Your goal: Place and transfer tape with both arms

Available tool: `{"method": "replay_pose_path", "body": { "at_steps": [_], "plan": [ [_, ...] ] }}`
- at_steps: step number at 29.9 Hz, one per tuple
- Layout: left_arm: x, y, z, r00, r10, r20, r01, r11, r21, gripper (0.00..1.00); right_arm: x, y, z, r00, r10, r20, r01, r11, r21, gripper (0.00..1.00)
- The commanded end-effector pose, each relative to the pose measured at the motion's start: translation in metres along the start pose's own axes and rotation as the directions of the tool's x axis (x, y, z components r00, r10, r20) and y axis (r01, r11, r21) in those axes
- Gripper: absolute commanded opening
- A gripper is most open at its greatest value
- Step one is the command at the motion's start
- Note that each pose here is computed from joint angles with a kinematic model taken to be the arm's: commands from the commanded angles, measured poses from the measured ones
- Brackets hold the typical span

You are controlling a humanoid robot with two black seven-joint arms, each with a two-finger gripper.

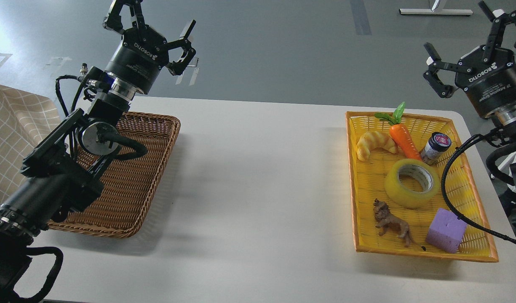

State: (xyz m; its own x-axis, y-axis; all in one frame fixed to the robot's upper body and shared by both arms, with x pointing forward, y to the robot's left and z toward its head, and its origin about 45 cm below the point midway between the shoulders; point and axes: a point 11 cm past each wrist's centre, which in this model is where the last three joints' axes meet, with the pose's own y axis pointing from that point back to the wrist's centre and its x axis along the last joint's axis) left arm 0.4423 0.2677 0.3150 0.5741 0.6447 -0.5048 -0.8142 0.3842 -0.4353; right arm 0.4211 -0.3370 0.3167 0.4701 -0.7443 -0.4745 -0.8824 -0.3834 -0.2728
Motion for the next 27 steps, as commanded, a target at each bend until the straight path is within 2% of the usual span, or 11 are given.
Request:
{"method": "replay_pose_path", "body": {
  "at_steps": [1,5,8,13,17,21,23,27],
  "plan": [
    [-0.001,0.000,-0.001,1.000,-0.001,-0.001,0.001,1.000,0.001,0.98,0.002,0.001,-0.004,1.000,0.003,-0.017,-0.003,1.000,-0.002,1.00],
    [-0.001,0.000,-0.001,1.000,-0.001,-0.001,0.001,1.000,0.001,0.98,0.005,0.003,-0.003,0.999,0.009,-0.039,-0.010,1.000,-0.024,1.00],
    [-0.002,-0.001,-0.002,1.000,-0.003,-0.007,0.003,1.000,0.001,0.98,0.009,0.008,0.009,0.996,0.011,-0.086,-0.019,0.995,-0.103,1.00],
    [-0.005,-0.003,-0.002,1.000,-0.013,-0.008,0.013,1.000,-0.003,0.98,0.011,0.014,0.019,0.970,-0.035,-0.242,-0.029,0.966,-0.258,0.99],
    [-0.005,-0.003,-0.001,1.000,-0.015,-0.007,0.015,1.000,-0.003,0.98,0.019,0.020,0.012,0.924,-0.067,-0.376,-0.068,0.940,-0.334,0.99],
    [-0.006,-0.003,-0.001,1.000,-0.015,-0.009,0.015,1.000,-0.006,0.98,0.025,0.019,-0.007,0.776,-0.165,-0.608,-0.142,0.894,-0.425,0.99],
    [-0.006,-0.003,-0.001,1.000,-0.016,-0.009,0.016,1.000,-0.004,0.98,0.024,0.016,-0.010,0.725,-0.199,-0.660,-0.160,0.883,-0.442,0.99],
    [-0.006,-0.003,-0.003,1.000,-0.016,-0.011,0.016,1.000,-0.003,0.98,0.023,0.018,-0.024,0.492,-0.328,-0.806,-0.248,0.835,-0.491,0.99]
  ]
}}
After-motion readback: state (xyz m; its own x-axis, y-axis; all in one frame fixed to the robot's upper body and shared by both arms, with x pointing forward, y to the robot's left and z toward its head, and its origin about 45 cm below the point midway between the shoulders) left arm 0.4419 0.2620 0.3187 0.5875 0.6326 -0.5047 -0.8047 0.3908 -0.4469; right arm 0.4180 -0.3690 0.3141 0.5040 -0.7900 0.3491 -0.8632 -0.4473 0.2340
